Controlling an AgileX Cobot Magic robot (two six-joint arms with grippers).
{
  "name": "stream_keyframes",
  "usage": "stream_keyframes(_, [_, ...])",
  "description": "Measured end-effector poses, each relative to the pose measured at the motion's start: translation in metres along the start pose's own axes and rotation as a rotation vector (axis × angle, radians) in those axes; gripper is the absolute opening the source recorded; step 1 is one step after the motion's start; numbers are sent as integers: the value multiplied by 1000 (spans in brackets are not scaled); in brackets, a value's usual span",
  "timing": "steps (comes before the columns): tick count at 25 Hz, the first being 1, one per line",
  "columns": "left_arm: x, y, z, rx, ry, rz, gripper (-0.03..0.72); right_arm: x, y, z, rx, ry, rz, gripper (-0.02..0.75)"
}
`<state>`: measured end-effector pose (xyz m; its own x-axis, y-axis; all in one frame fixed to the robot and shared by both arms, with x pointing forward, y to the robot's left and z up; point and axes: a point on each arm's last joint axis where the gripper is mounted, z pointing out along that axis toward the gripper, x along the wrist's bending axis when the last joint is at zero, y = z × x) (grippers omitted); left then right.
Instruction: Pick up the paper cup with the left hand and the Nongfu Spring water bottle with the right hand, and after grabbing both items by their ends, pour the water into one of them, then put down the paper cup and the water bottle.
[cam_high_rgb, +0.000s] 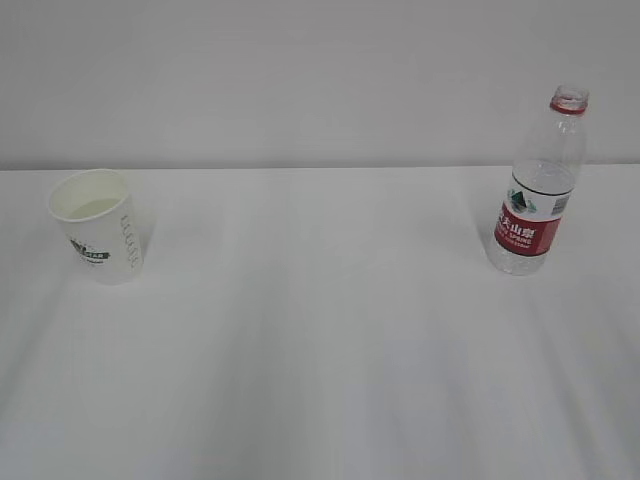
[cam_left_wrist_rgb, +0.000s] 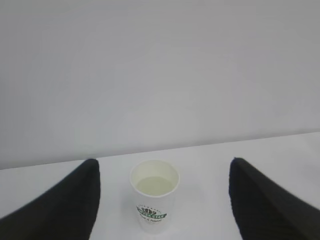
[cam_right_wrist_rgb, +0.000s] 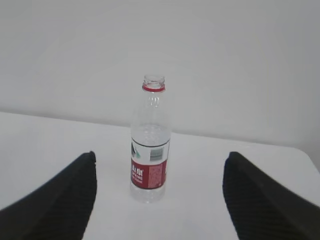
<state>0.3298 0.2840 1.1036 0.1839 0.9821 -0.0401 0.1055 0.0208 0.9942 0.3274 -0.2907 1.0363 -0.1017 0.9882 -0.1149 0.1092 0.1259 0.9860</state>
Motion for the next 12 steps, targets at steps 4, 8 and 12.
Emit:
stream_keyframes(4, [0,3,-15,14,4,13,587,-2,9,-17,54,-7,4,593])
stream_keyframes(8, [0,10,-32,42,5,13,587,-5,23,-34,113,-10,14,593])
stream_keyframes(12, [0,11,-44,138,8,12,587,-7,34,-48,205,-6,23,593])
